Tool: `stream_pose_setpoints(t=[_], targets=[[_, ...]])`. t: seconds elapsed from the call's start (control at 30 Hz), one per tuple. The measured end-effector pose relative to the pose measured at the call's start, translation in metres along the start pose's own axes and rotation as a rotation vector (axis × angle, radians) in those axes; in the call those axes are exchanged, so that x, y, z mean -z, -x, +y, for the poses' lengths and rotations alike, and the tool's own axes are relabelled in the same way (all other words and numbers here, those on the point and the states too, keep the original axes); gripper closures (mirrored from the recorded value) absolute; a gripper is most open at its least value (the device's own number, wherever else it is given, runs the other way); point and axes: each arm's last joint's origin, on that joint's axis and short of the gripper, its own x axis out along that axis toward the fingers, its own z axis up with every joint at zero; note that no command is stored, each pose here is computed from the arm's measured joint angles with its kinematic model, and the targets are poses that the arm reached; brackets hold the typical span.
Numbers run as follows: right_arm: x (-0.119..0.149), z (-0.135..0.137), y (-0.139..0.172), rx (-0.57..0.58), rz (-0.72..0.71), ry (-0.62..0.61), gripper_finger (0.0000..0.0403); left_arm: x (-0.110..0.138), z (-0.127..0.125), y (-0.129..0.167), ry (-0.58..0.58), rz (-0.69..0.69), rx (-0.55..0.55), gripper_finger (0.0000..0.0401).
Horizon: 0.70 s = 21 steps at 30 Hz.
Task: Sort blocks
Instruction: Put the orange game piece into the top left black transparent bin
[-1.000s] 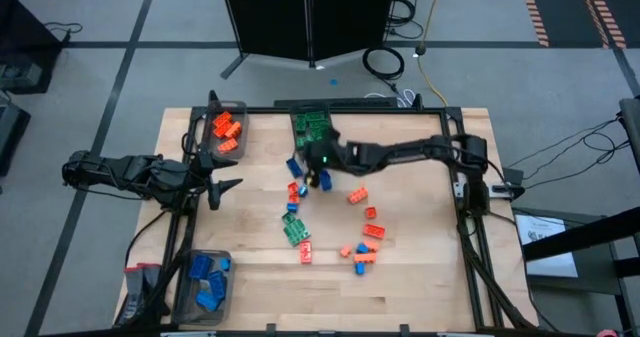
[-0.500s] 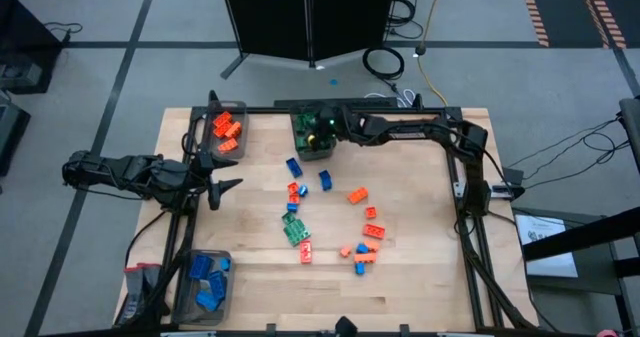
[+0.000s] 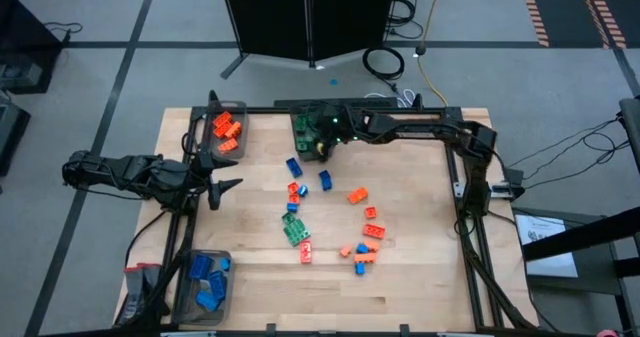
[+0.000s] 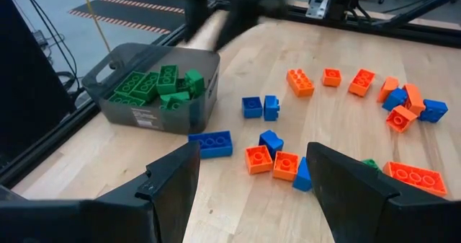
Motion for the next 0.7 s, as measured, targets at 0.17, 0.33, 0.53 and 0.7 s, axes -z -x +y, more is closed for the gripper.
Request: stream_pose_setpoints(t=[0.17, 0.33, 0.53, 0.7], targets=[[0.007, 0.034, 0.043, -0.119, 0.222, 0.114, 0.0177, 0.0, 0.0, 0.0, 0.0, 0.0, 0.0, 0.0146], [0.036, 0.068, 0.054, -0.118, 0.514, 0.23, 0.0177, 0.0, 0.0, 0.0, 0.0, 0.0, 0.0, 0.0146], [0.063, 0.097, 0.033, -0.145, 0.651, 0.337, 0.0177, 0.0, 0.0, 0.0, 0.0, 0.0, 0.0, 0.0146], [0.086, 0.112, 0.019, -0.16, 0.774, 0.426, 0.0177, 0.0, 0.0, 0.0, 0.0, 0.0, 0.0, 0.0146]])
